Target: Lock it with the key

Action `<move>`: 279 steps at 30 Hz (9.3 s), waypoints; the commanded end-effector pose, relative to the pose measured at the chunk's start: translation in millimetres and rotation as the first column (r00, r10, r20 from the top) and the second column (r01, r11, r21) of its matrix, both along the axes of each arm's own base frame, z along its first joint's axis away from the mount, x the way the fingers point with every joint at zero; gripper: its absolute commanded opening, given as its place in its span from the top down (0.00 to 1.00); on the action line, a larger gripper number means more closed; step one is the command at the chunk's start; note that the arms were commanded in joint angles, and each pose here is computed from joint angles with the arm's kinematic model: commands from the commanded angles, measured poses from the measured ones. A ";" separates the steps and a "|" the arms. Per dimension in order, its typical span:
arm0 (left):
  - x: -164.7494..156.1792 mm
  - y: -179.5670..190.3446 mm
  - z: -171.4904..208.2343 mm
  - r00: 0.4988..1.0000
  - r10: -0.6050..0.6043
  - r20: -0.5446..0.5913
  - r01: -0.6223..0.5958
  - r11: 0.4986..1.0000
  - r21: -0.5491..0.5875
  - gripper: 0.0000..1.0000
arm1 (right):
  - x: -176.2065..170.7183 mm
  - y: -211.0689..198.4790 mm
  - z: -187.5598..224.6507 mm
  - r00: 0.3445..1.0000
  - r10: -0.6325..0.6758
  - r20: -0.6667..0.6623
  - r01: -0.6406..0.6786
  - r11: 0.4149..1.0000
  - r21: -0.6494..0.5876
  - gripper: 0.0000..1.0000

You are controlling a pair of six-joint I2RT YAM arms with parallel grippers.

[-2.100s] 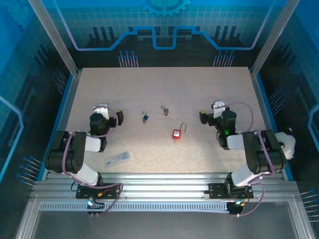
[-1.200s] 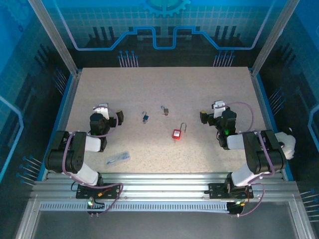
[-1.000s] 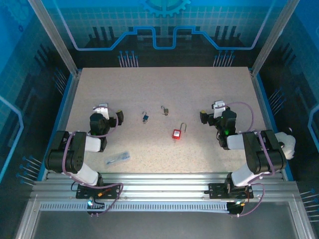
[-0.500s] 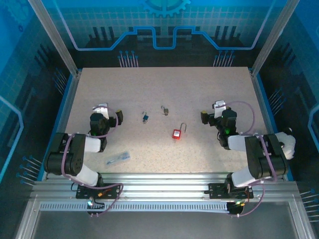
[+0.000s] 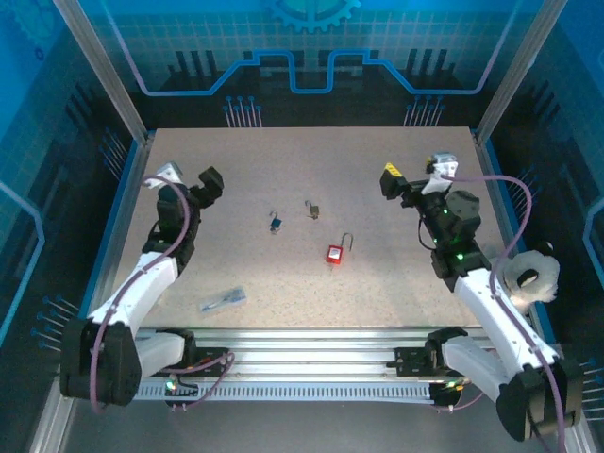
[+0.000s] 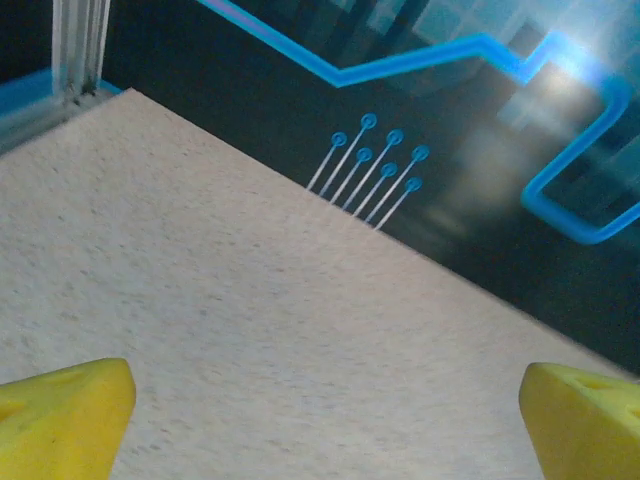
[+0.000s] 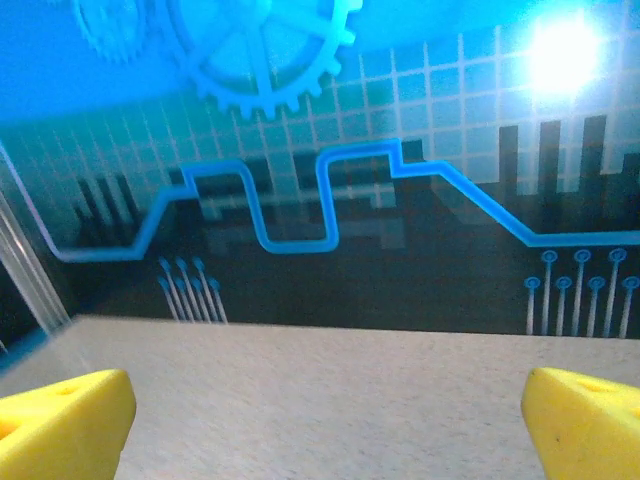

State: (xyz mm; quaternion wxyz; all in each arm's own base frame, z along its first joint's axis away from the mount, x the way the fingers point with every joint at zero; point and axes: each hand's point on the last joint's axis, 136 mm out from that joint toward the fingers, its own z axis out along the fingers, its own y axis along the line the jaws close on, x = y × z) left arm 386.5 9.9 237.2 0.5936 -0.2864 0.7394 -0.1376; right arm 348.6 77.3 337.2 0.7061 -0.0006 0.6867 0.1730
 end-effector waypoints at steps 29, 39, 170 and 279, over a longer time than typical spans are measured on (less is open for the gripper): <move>-69.9 -106.4 -82.2 0.827 -0.322 -0.461 0.337 0.940 -0.052 0.01 | -56.4 73.5 -68.4 0.929 -0.002 -0.369 -0.076 0.977 -0.199 0.00; -36.2 -151.2 -112.2 0.711 -0.368 -0.599 0.458 0.889 -0.001 0.01 | -76.5 68.2 -93.0 0.932 -0.017 -0.362 -0.058 0.979 -0.195 0.00; 6.0 -158.1 -245.3 0.517 -0.121 -0.847 0.517 0.833 0.197 1.00 | -93.9 67.0 -109.7 0.941 0.067 -0.333 -0.107 0.989 -0.105 0.03; -138.9 -358.5 -87.4 0.340 -0.860 -0.380 0.935 0.268 0.231 1.00 | -81.3 156.6 -183.9 0.479 0.668 -0.570 -0.424 0.744 0.516 0.58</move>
